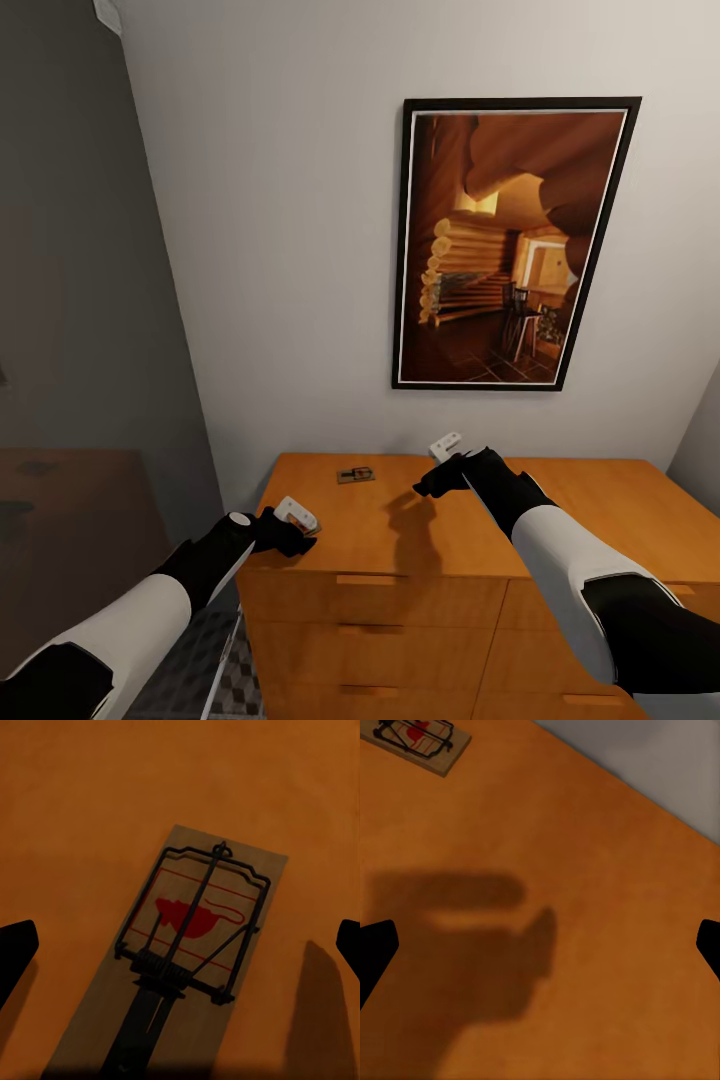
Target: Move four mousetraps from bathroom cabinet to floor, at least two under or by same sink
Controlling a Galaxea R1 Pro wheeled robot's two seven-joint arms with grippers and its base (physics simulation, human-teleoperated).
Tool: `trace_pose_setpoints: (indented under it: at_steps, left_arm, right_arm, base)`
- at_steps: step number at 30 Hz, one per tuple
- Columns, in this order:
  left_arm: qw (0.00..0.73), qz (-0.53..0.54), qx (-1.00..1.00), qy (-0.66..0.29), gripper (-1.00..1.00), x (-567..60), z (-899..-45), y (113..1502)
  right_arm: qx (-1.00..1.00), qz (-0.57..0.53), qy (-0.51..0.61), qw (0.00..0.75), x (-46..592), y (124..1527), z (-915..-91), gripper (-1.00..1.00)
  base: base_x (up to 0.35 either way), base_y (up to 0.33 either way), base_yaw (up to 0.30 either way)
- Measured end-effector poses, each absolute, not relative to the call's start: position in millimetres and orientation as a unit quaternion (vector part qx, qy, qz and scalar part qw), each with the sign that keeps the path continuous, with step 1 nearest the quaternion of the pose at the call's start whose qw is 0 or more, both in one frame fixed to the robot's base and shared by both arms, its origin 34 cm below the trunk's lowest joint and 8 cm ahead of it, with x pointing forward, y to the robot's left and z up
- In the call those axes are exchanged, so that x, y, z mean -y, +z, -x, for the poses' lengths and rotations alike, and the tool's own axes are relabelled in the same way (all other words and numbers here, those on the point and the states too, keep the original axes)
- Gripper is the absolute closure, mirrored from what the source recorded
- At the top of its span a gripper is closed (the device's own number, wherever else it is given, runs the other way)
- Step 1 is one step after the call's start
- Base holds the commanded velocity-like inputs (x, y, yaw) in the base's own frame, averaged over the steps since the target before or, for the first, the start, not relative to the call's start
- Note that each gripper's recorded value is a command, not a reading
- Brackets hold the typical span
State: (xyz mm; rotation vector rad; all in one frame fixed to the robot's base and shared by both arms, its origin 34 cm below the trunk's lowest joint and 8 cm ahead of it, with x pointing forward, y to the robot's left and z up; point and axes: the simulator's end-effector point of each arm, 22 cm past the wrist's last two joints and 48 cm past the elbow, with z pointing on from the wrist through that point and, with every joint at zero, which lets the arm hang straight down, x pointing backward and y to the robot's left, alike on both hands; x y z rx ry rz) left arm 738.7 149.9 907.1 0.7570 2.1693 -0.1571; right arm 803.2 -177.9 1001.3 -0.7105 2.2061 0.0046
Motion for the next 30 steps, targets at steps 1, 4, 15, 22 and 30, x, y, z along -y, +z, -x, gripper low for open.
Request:
trace_pose_setpoints:
  at_steps: [1,4,15,22,30]
  left_arm:
    - [0.407,-0.300,-0.860,-0.062,-1.00,-149.8,-738.6,907.1]
    - [0.407,-0.300,-0.861,-0.063,-1.00,-149.8,-739.4,904.0]
    - [0.406,-0.301,-0.860,-0.062,-1.00,-149.6,-739.4,902.8]
    - [0.406,-0.302,-0.860,-0.062,-1.00,-149.9,-739.2,902.5]
    - [0.406,-0.302,-0.860,-0.062,-1.00,-149.5,-739.0,902.4]
  right_arm:
    - [-0.872,0.281,0.002,0.400,177.9,1001.3,-803.2,-1.00]
    - [-0.872,0.281,0.002,0.400,177.9,998.4,-804.2,-1.00]
    - [-0.872,0.281,0.002,0.400,178.0,997.3,-804.3,-1.00]
    - [-0.872,0.280,0.002,0.400,178.0,997.4,-804.4,-1.00]
    - [-0.873,0.280,0.001,0.400,178.2,997.3,-804.4,-1.00]
  base:
    - [0.000,0.000,0.000]
    - [0.000,0.000,0.000]
    - [0.000,0.000,0.000]
    - [0.000,0.000,0.000]
    - [0.000,0.000,0.000]
